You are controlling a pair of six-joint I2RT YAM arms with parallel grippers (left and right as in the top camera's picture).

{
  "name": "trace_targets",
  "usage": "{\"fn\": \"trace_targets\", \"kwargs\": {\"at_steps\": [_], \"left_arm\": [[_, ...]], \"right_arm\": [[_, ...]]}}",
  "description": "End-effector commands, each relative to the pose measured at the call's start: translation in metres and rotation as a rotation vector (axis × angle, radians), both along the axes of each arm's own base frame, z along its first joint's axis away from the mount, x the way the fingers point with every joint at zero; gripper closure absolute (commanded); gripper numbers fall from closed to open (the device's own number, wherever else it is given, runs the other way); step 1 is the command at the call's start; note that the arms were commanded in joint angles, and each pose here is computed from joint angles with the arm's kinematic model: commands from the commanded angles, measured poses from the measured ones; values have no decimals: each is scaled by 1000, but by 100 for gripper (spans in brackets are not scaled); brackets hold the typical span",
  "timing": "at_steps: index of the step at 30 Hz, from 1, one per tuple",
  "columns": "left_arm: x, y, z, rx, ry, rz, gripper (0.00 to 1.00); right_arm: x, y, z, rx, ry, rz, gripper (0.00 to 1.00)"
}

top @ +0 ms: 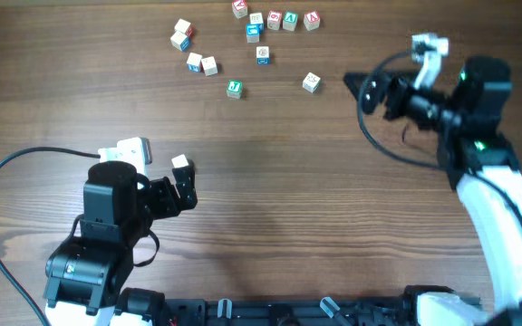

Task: Form a horizontal line

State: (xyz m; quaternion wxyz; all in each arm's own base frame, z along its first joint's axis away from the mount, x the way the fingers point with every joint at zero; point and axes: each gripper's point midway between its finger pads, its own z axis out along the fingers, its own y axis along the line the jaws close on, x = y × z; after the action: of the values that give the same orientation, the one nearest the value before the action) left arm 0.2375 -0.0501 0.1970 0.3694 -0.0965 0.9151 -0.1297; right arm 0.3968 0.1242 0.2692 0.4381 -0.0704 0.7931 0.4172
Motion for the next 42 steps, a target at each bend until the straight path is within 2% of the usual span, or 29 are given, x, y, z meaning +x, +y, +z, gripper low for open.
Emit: {"fn": "trace_targets", "kwargs": {"at_steps": [1, 7, 9, 16, 22, 28, 32, 42], "left_arm": [[0, -2, 3, -16, -5, -1, 0], [0, -2, 3, -16, -5, -1, 0], [0, -2, 3, -16, -5, -1, 0], [0, -2, 3, -16, -5, -1, 0], [0, -2, 3, -16, -5, -1, 0], [0, -2, 3, -16, -5, -1, 0], [0, -2, 3, -16, -5, -1, 0], [0, -2, 3, -16, -5, -1, 0]], "right_arm": [[30, 38, -20, -50, 44, 44, 1], [106, 73, -76, -414, 109, -111, 1], [129, 81, -94, -486, 128, -143, 1], [196, 118, -131, -504, 91, -132, 0], [241, 106, -155, -546, 43, -252, 0], [276, 81, -153, -554, -95, -358, 1], [295, 46, -175, -536, -84, -453, 1], [302, 30, -236, -495, -33, -412, 4]]}}
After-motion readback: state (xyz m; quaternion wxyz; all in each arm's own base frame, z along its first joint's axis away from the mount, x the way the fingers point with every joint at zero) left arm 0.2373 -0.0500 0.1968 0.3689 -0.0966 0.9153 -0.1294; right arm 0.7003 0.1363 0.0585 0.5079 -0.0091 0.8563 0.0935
